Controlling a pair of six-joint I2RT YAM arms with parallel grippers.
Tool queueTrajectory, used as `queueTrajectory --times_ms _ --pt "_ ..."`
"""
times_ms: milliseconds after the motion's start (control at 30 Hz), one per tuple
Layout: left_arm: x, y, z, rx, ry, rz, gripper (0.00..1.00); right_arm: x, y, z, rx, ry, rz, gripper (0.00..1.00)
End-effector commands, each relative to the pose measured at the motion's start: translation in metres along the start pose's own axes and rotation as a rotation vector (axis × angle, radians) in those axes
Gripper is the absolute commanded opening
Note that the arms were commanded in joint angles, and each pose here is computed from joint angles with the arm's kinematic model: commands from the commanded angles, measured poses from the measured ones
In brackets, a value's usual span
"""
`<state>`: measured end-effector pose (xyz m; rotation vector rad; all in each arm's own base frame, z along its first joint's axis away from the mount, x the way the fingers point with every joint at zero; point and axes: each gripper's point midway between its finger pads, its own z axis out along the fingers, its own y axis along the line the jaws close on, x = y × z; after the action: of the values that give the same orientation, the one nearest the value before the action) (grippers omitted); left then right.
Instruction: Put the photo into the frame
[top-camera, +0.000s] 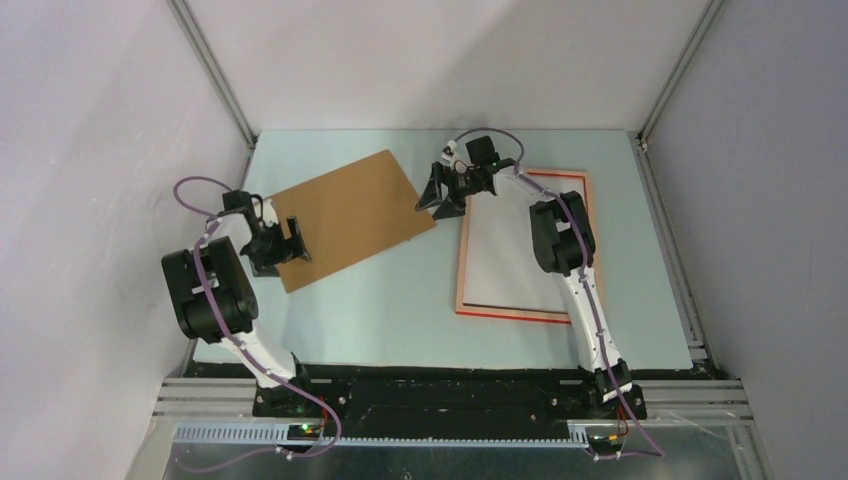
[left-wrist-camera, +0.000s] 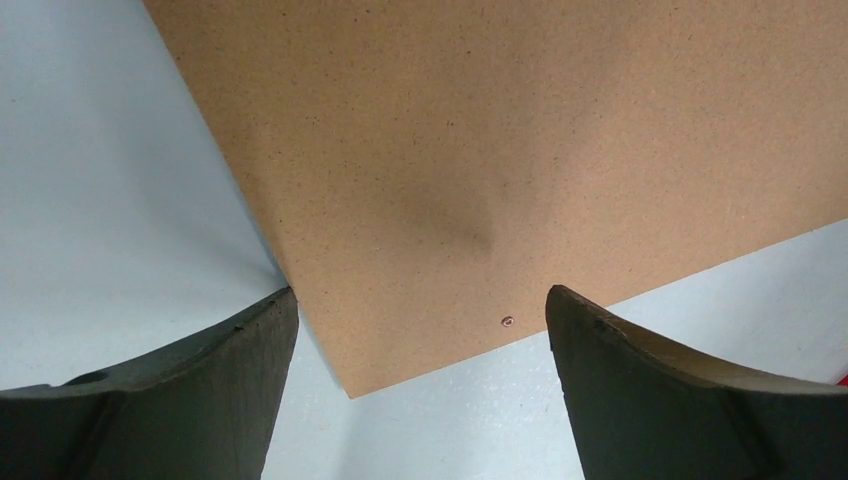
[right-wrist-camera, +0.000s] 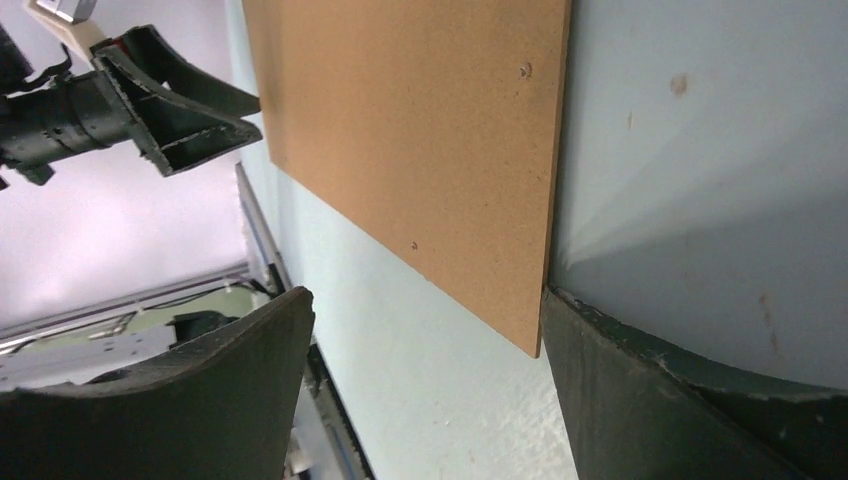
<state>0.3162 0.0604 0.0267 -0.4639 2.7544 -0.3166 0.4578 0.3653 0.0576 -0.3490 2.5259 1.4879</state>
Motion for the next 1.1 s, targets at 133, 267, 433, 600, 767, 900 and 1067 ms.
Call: queueTrajectory --times_ms 133,267,433,600,767,900,1067 --pt "0.012 -0.044 -0.001 0.198 0.046 0.060 0.95 0.022 0.104 -0.043 -0.258 0.036 -0.003 0.83" --pt "0.014 -0.055 -0.001 0.225 0.056 0.114 0.94 0.031 0.118 -0.062 -0.318 0.031 -0.004 0.79" --pt "0.018 -0.070 -0.001 0.258 0.069 0.167 0.93 0.041 0.123 -0.074 -0.394 0.047 -0.007 0.73" --pt "0.023 -0.086 -0.002 0.295 0.079 0.223 0.93 0.050 0.121 -0.082 -0.473 0.075 -0.005 0.64" --pt "0.026 -0.095 -0.004 0.320 0.082 0.253 0.93 0.056 0.115 -0.088 -0.502 0.074 -0.021 0.57" --pt "0.027 -0.097 -0.005 0.331 0.082 0.267 0.93 0.061 0.115 -0.093 -0.521 0.083 -0.064 0.53" --pt "0.030 -0.103 -0.007 0.364 0.088 0.278 0.93 0.066 0.109 -0.097 -0.552 0.100 -0.126 0.51"
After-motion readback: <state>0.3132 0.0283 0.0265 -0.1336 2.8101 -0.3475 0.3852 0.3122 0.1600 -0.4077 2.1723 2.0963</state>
